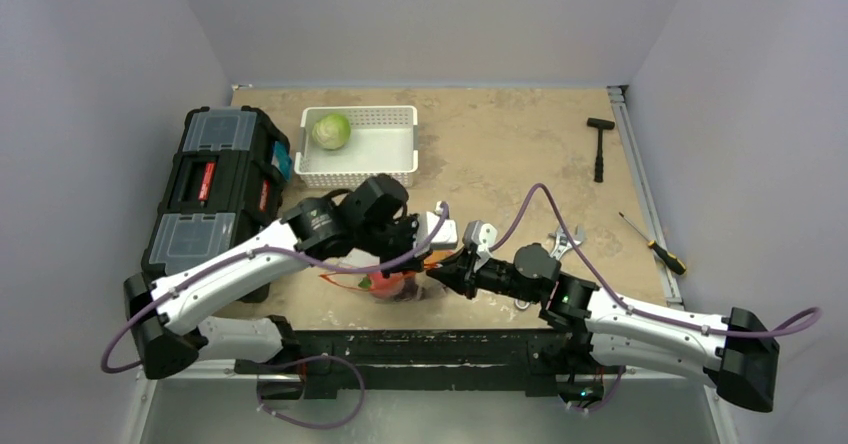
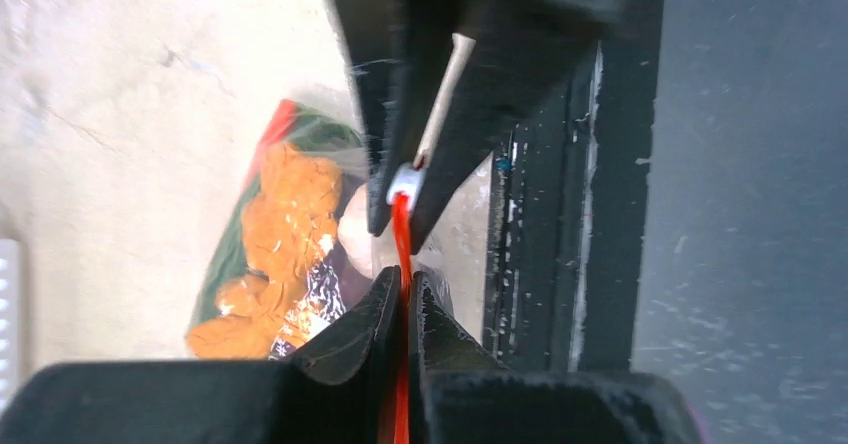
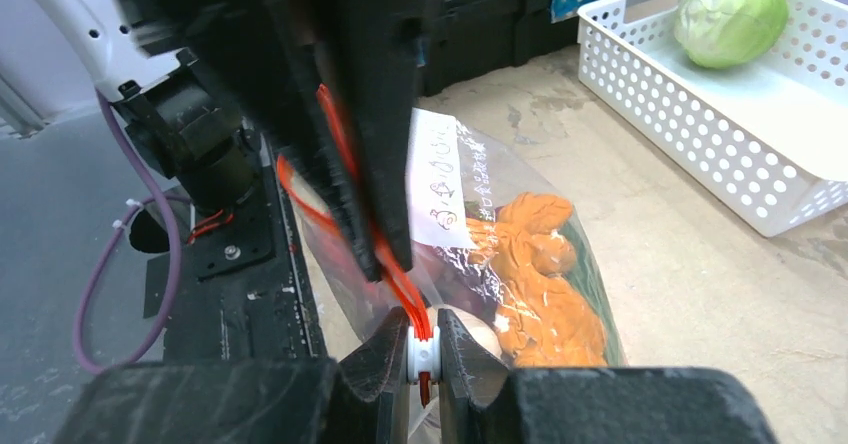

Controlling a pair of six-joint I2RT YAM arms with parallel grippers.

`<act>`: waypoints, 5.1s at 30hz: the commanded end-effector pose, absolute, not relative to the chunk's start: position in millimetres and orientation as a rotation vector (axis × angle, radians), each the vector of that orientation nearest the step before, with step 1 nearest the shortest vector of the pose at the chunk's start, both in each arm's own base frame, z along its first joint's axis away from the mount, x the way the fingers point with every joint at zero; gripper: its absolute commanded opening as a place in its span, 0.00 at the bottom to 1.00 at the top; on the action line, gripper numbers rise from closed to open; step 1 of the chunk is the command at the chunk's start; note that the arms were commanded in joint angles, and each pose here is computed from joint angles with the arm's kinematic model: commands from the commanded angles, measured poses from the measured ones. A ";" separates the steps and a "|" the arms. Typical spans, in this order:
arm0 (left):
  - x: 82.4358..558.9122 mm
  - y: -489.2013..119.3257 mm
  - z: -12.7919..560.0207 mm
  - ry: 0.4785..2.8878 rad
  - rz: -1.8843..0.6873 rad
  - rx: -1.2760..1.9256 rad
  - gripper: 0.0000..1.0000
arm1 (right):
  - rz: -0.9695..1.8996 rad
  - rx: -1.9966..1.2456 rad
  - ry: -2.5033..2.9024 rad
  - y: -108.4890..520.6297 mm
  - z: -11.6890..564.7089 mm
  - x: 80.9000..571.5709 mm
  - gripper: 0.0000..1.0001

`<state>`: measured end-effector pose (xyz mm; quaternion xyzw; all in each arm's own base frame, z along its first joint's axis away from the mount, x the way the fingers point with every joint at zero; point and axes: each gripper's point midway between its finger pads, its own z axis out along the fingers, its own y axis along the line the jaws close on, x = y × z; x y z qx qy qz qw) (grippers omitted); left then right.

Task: Place the food in the zip-top bag and seal the zipper
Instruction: Adjust the zipper food storage bag at the center of the board.

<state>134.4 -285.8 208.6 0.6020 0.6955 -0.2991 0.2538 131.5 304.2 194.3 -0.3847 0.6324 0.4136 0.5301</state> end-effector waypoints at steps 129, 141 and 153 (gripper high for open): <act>152.9 -253.6 228.8 1.552 -0.454 1.353 0.00 | 0.865 -0.768 1.712 271.0 237.3 144.0 0.57; 155.3 -239.8 229.9 1.607 -0.420 1.293 0.00 | 0.754 -1.032 1.708 269.9 261.5 136.6 0.53; 148.0 -245.9 235.2 1.614 -0.498 1.276 0.00 | 0.760 -1.151 1.215 293.6 283.4 127.3 0.53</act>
